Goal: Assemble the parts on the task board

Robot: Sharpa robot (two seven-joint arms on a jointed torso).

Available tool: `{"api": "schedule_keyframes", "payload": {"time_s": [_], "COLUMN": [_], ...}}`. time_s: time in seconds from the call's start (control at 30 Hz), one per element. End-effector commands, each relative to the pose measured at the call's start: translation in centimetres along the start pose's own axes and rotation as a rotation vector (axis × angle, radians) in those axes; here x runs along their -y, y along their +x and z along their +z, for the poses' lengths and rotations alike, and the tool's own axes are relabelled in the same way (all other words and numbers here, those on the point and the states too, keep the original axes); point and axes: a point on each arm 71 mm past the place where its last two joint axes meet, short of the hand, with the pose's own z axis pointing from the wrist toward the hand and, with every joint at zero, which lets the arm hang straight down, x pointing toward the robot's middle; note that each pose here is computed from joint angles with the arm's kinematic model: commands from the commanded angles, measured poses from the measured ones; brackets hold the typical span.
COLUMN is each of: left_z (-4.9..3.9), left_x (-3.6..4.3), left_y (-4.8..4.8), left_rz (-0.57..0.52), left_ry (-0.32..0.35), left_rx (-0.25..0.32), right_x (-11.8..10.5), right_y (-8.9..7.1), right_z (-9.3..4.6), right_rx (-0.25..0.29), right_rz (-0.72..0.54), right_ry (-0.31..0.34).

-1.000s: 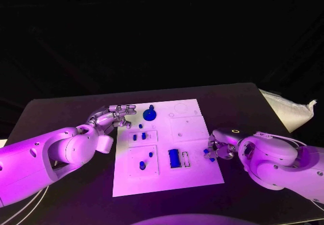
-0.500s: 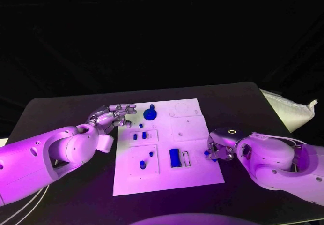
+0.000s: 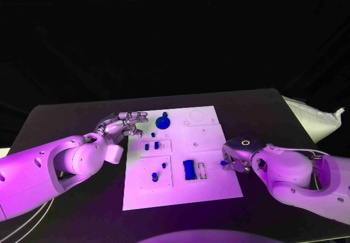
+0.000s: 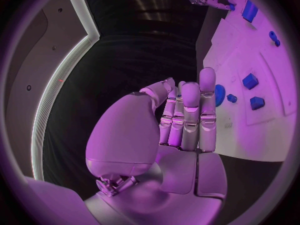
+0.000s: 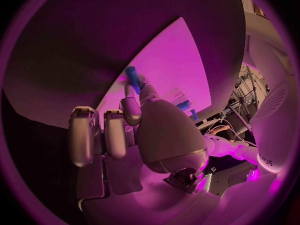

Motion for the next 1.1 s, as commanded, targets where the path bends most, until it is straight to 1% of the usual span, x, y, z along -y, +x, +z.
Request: {"api": "schedule_keyframes", "payload": {"time_s": [0.03, 0.07, 0.13, 0.3, 0.43, 0.53, 0.63, 0.77, 0.97, 1.1], "left_z": [0.00, -0.01, -0.01, -0.04, -0.05, -0.06, -0.07, -0.09, -0.12, -0.14], "left_x": [-0.01, -0.03, -0.05, -0.10, -0.12, -0.13, -0.13, -0.13, -0.13, -0.12], "left_y": [0.24, 0.24, 0.24, 0.22, 0.24, 0.27, 0.29, 0.31, 0.36, 0.37], "left_rz": [-0.003, -0.003, -0.004, -0.004, -0.004, -0.003, -0.003, -0.003, -0.004, -0.004], "left_ry": [0.003, 0.003, 0.002, 0.001, 0.000, 0.000, 0.000, 0.000, 0.000, 0.000], "left_rx": [-0.023, -0.023, -0.023, -0.022, -0.022, -0.023, -0.023, -0.024, -0.025, -0.026], "right_x": [0.2, 0.1, 0.1, 0.3, 0.4, 0.2, -0.1, -0.7, -1.5, -2.0], "right_y": [1.3, 1.1, 1.0, 0.6, 0.3, 0.1, 0.2, 0.2, 0.4, 0.5], "right_z": [0.0, -0.1, -0.2, -0.6, -0.6, -0.7, -0.6, -0.3, 0.2, 0.5], "right_rx": [-0.035, -0.019, -0.004, 0.013, 0.012, 0.000, -0.025, -0.055, -0.116, -0.138], "right_rz": [0.065, 0.137, 0.239, 0.485, 0.631, 0.709, 0.763, 0.792, 0.784, 0.772], "right_ry": [0.022, 0.025, 0.033, 0.071, 0.095, 0.104, 0.106, 0.102, 0.092, 0.079]}}
